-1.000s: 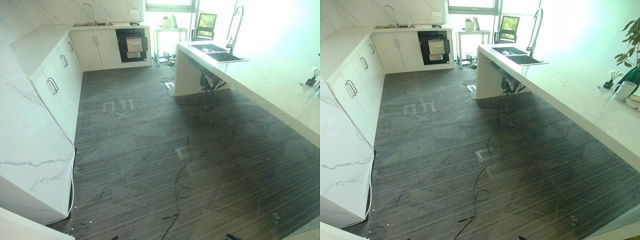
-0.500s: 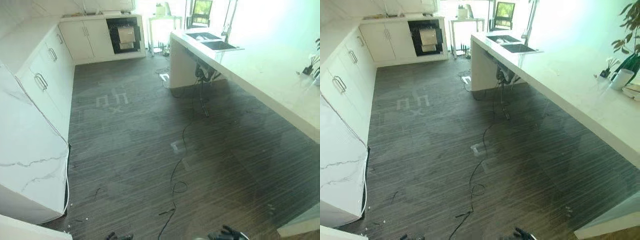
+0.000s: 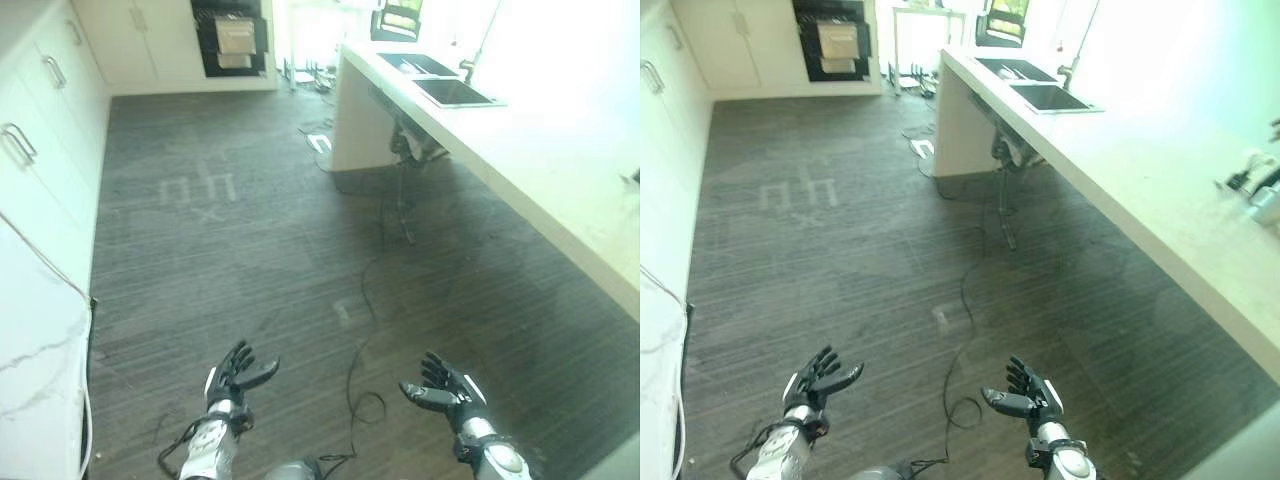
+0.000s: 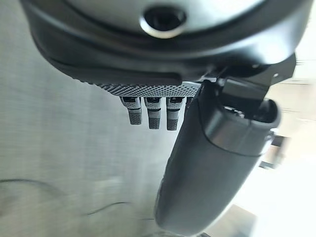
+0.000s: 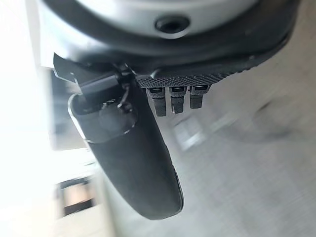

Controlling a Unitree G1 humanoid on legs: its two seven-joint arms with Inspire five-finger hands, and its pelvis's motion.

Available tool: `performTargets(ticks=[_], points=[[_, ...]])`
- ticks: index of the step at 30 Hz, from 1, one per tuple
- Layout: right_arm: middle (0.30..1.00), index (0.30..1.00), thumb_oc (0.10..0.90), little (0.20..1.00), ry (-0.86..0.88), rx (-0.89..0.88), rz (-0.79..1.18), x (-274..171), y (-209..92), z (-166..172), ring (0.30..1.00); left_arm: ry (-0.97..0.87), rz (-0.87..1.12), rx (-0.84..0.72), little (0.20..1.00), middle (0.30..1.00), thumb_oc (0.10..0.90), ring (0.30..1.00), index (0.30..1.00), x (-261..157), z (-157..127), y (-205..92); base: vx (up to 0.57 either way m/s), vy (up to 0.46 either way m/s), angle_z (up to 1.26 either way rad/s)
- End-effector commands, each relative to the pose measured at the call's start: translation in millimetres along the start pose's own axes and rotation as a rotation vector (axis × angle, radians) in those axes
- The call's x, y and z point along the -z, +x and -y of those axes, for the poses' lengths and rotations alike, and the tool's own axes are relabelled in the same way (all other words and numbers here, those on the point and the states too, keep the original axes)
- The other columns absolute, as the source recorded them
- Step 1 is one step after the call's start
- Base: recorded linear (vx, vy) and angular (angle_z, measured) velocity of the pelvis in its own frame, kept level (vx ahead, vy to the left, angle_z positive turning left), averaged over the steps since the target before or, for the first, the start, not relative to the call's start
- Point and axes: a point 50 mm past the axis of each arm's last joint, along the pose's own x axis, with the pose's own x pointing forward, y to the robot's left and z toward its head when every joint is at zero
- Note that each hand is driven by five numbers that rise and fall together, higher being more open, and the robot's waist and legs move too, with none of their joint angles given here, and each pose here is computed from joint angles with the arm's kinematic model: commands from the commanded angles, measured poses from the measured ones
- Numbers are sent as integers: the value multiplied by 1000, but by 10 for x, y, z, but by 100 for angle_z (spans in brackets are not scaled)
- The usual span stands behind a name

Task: Place the dishes in the dishwasher.

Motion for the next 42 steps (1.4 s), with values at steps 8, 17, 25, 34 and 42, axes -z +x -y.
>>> performTargets(ticks=[8, 17, 25, 34, 42], points=[[900, 900, 800, 900, -18, 39, 197, -433, -24, 291, 900, 191, 186, 130, 900, 900, 800, 900, 900, -369, 42, -79, 362, -177, 98], [900, 900, 800, 900, -125, -5, 296, -779, -22, 272, 900, 200, 229, 177, 900, 900, 800, 900, 900, -394, 91, -202, 535, -404, -39], [900, 900, 800, 900, -174, -57, 410, -1060, -50, 259, 900, 146, 319, 226, 900, 900, 800, 900, 900, -583, 205, -231, 190, -222, -52], [900, 900, 800, 900, -251, -190, 459, -1208, -130, 93, 900, 82, 446, 278, 900, 900, 800, 900, 900, -821, 230, -365, 200, 120, -36], [900, 900, 800, 900, -223, -227, 525, -1398, -203, 52, 900, 103, 538, 301, 900, 900, 800, 900, 900, -1003, 261, -402, 343, 221, -26]])
